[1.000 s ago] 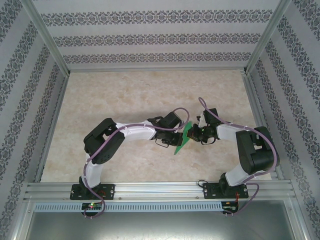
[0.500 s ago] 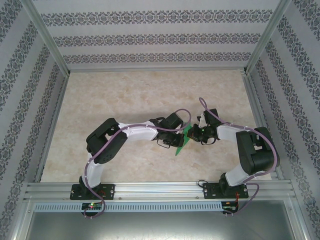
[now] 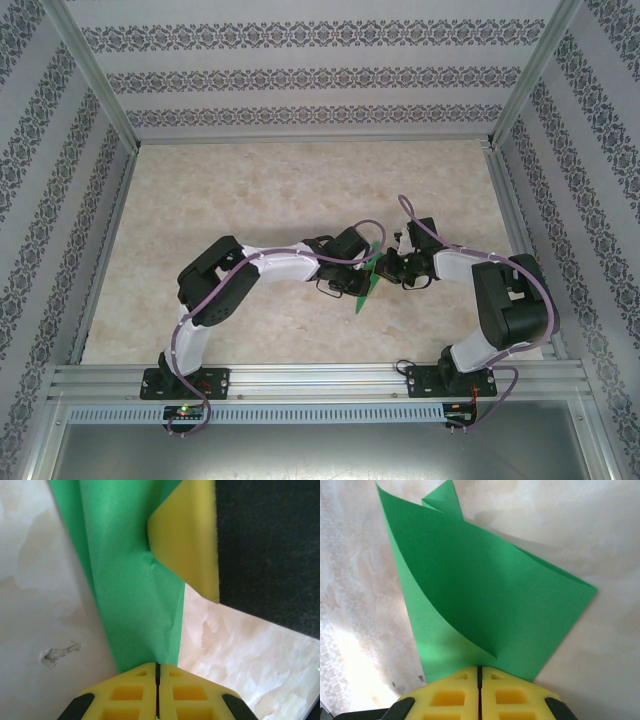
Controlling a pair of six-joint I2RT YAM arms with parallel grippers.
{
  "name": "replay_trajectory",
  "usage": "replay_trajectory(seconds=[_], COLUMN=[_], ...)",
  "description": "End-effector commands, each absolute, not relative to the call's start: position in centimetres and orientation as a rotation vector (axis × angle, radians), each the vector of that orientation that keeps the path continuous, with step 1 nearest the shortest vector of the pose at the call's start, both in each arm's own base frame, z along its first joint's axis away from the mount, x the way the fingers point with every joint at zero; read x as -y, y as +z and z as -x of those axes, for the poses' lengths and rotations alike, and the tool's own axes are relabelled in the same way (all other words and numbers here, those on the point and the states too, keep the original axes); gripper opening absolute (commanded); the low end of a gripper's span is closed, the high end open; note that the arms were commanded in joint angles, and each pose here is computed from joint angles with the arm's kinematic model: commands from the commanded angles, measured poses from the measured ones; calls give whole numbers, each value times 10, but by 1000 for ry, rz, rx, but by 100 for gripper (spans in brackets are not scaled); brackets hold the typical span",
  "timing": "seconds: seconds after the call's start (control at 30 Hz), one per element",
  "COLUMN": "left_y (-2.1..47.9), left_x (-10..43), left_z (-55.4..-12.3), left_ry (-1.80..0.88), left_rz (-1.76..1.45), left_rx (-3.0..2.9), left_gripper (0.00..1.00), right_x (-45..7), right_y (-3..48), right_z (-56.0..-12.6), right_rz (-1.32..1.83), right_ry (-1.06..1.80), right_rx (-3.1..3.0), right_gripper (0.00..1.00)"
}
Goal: Fold a paper plane with a square sheet of paper (pick it up from the middle)
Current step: Fold the wing for the fifth time at the center of the table.
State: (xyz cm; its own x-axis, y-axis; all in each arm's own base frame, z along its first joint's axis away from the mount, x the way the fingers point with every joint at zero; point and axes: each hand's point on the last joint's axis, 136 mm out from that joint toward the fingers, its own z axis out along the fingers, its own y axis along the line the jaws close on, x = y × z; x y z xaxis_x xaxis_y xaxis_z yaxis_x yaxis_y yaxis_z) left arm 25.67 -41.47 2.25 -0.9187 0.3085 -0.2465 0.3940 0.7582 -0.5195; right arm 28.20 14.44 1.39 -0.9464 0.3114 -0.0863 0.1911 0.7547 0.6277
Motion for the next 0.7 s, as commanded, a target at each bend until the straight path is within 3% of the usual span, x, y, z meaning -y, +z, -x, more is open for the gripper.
replay_trajectory(seconds=[0.0, 0.43, 0.67], left_y=[1, -32, -33], left_x=[412, 387, 383], left_z=[-244, -237, -234], left_ry=[-805, -617, -618], left_rz=[-642, -699, -728], left_rx=[-2860, -2918, -2900], left_gripper=[9, 9, 8], right_x=[-130, -152, -166], right_y=[-11, 39, 37], right_z=[-257, -269, -267], right_rz=[-480, -413, -476], right_ry=[824, 1045, 1216], right_rx=[-2875, -2743, -2698], right_gripper=[8, 14, 13])
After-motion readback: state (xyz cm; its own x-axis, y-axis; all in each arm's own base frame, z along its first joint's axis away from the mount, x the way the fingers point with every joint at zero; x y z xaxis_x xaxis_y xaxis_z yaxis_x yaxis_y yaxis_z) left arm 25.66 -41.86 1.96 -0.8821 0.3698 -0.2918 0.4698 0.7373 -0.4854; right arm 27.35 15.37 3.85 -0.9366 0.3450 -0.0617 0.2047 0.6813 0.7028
